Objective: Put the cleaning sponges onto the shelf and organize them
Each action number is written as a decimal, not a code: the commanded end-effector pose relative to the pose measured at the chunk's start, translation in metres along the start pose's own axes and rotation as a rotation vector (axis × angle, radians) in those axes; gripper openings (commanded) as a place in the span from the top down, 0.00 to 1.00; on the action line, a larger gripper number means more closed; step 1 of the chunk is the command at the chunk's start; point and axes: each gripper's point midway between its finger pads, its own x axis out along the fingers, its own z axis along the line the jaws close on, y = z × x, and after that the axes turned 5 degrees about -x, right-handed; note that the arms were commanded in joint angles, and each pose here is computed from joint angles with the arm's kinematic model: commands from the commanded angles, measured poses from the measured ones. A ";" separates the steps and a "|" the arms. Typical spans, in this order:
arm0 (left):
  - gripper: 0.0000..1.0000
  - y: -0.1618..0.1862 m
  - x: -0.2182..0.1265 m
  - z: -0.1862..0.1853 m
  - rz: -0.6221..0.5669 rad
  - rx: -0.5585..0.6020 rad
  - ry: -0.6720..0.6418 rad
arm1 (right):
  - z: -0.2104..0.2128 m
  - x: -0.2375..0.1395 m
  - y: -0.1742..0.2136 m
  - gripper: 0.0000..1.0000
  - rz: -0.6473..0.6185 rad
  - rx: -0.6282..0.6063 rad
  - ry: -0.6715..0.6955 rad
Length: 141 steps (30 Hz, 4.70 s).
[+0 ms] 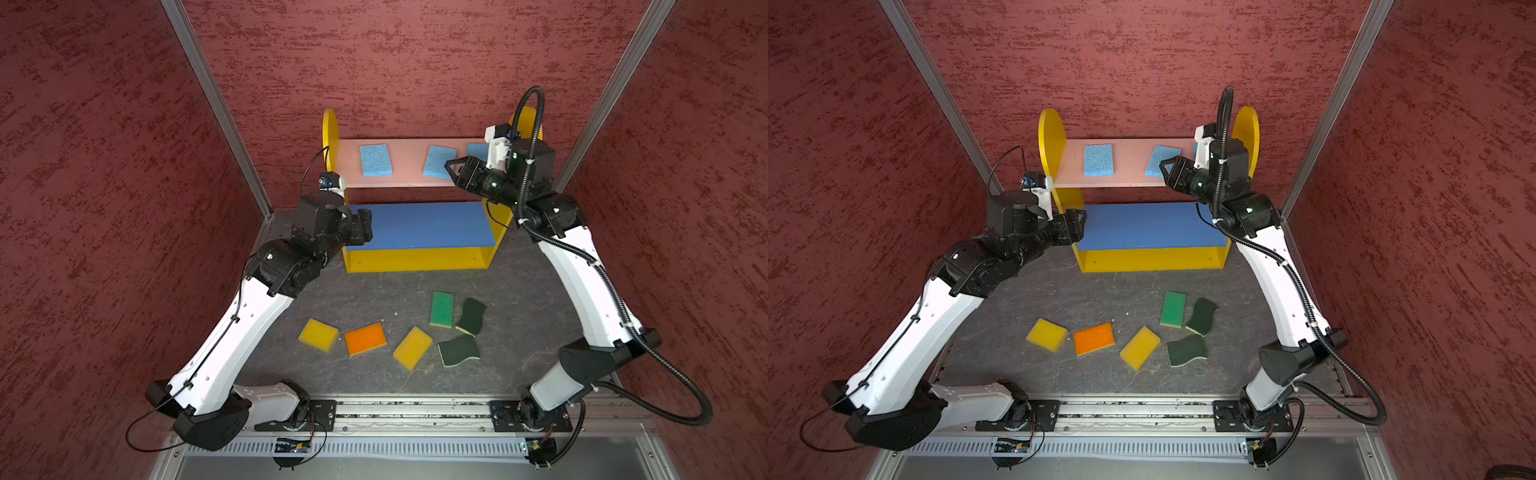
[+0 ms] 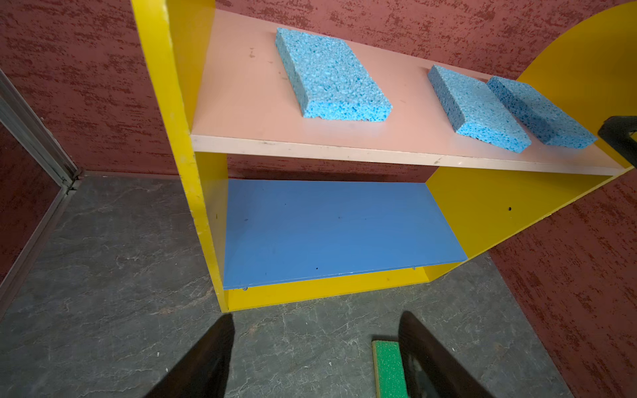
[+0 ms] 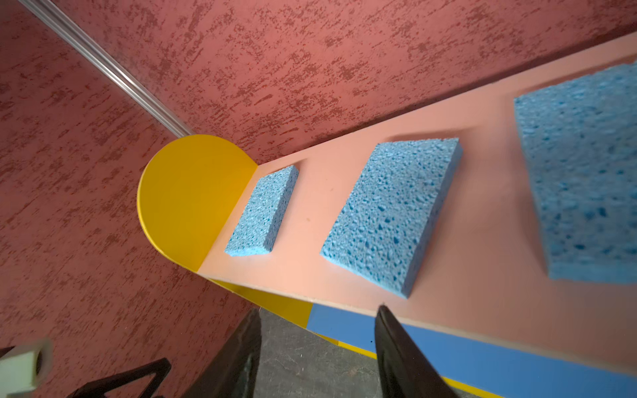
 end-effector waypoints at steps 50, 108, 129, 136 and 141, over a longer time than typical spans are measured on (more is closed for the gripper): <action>0.28 -0.023 -0.005 0.041 -0.024 -0.131 0.057 | -0.065 0.069 0.007 0.61 0.019 -0.013 0.285; 0.28 -0.023 -0.023 0.051 -0.027 -0.126 0.025 | -0.028 0.036 -0.027 0.29 -0.059 -0.175 0.191; 0.21 0.130 -0.029 0.134 0.394 -0.235 -0.439 | 0.021 -0.005 0.052 0.06 0.102 -0.454 0.330; 0.17 0.202 -0.036 0.153 0.517 -0.386 -0.534 | 0.021 -0.058 0.085 0.01 0.039 -0.357 0.178; 0.14 0.246 -0.038 0.166 0.560 -0.479 -0.598 | -0.001 -0.076 0.131 0.01 0.104 -0.298 0.155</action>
